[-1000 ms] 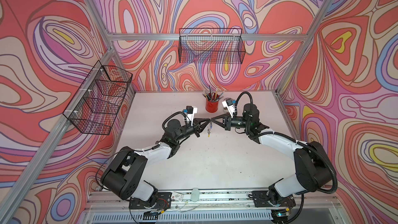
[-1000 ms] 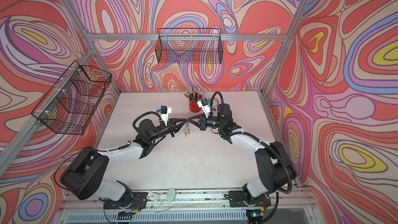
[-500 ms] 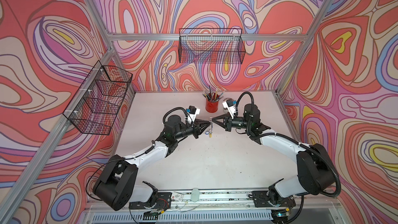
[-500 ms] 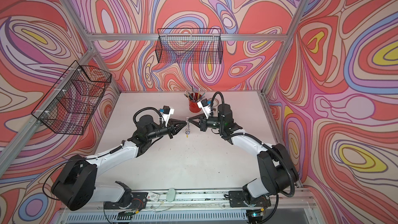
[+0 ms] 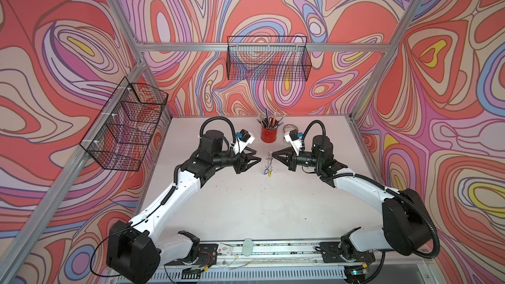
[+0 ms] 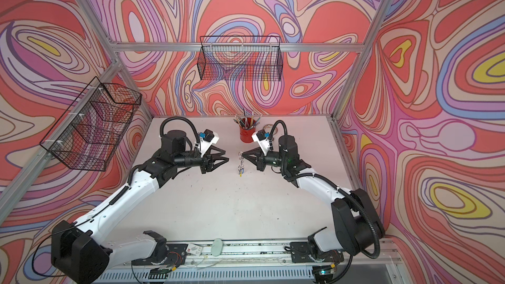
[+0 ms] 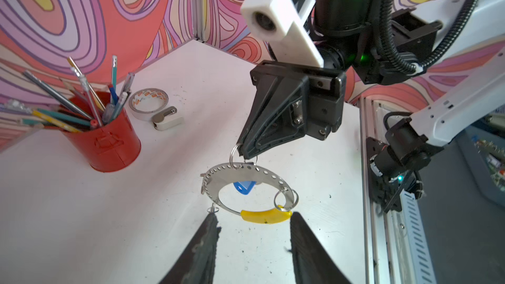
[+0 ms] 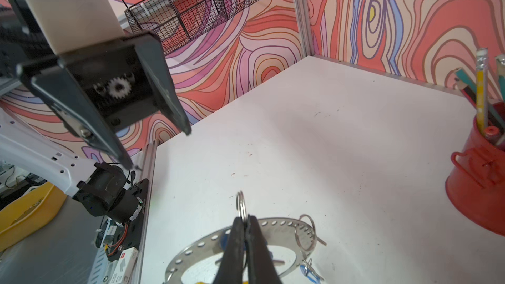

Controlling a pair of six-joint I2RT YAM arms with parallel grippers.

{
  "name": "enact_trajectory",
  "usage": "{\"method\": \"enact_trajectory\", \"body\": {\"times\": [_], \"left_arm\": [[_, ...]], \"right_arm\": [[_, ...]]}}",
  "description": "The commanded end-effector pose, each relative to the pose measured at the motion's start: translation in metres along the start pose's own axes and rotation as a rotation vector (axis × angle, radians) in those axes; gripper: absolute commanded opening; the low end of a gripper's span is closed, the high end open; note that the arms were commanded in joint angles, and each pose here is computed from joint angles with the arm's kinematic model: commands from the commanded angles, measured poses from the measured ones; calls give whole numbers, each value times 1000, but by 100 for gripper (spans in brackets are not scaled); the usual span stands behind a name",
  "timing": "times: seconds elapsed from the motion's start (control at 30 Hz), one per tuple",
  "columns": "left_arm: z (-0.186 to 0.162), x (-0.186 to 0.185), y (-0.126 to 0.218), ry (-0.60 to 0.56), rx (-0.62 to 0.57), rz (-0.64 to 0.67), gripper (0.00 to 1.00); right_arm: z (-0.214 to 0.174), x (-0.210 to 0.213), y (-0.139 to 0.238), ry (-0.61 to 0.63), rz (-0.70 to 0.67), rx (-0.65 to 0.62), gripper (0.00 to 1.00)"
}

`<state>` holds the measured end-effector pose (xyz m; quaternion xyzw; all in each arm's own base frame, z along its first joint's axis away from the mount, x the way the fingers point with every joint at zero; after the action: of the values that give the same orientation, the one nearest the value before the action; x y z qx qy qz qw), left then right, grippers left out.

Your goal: Put the keys on the keyring

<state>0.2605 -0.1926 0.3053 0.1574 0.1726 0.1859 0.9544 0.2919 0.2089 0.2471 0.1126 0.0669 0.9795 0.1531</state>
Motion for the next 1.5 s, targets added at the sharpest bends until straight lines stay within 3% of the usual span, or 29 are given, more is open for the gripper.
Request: {"method": "enact_trajectory", "body": {"times": [0.0, 0.33, 0.67, 0.9, 1.47], "left_arm": [[-24, -5, 2, -46, 232, -73, 45], [12, -5, -21, -178, 331, -151, 40], [19, 3, -51, -243, 439, -161, 33], [22, 8, -58, -255, 473, -161, 28], [16, 8, -68, -248, 508, -199, 26]], "right_arm": [[5, 6, 4, 120, 11, -41, 0], [3, 12, 2, 146, 44, -40, 0], [2, 18, 0, 155, 65, -33, 0], [2, 19, -2, 155, 73, -29, 0], [3, 22, -4, 158, 86, -25, 0]]}}
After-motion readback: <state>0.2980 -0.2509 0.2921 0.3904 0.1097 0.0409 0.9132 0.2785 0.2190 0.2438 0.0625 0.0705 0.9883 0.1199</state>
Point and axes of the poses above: each gripper's point midway between its finger pads, its own y axis back along the fingers, its own x axis along the line the jaws close on, z = x × y, the point moved 7 cm from there along y, back along the fingers, and after that the axes turned 8 degrees about y, right-handed, at the moved point
